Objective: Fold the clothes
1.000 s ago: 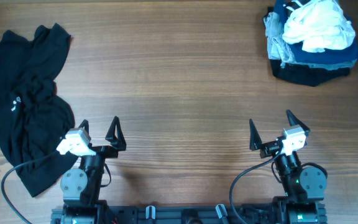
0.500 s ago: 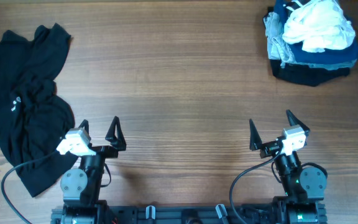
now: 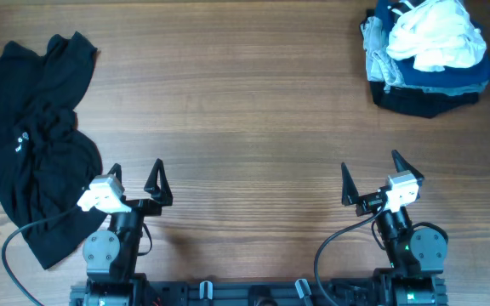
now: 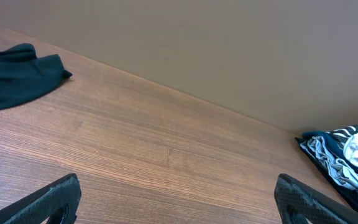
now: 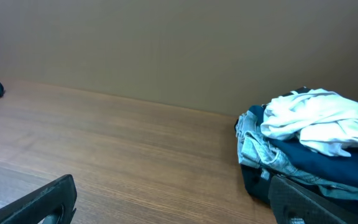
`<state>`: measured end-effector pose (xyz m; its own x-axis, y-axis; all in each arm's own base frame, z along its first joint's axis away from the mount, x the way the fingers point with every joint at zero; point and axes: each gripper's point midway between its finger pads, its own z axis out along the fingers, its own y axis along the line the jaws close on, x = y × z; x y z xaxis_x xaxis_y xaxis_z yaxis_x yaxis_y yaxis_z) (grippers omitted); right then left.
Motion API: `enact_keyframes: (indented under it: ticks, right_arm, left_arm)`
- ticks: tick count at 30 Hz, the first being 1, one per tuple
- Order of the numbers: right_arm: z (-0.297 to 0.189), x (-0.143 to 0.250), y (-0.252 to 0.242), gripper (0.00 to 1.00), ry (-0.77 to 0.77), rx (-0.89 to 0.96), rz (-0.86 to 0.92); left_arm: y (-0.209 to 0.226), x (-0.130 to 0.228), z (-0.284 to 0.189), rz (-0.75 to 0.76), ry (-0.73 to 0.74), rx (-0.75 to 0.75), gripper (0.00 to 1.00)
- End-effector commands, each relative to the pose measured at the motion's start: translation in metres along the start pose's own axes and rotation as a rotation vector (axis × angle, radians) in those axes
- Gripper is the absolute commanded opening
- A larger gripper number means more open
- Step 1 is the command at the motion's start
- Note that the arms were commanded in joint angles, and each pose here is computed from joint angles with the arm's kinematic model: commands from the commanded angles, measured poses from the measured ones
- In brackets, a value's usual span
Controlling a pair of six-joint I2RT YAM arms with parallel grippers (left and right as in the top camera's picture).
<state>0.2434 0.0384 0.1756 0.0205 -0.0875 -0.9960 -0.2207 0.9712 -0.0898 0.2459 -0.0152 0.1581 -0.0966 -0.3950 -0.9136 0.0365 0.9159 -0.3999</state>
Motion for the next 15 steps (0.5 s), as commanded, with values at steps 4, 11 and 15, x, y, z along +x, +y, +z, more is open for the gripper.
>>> enact_keyframes:
  ticks: [4,11,15]
  right_arm:
    - [0.000,-0.001,0.000,1.00,-0.007,0.005,0.013]
    - [-0.001,-0.011,0.007,1.00,-0.048,-0.039,0.034]
    - [-0.003,-0.033,0.018,1.00,-0.130,-0.110,0.038]
  left_arm:
    - [0.003,0.001,0.000,-0.006,-0.002,-0.011,1.00]
    - [0.001,0.000,0.000,-0.006,-0.003,0.001,1.00]
    - [-0.010,-0.006,-0.002,-0.004,-0.001,0.046,1.00]
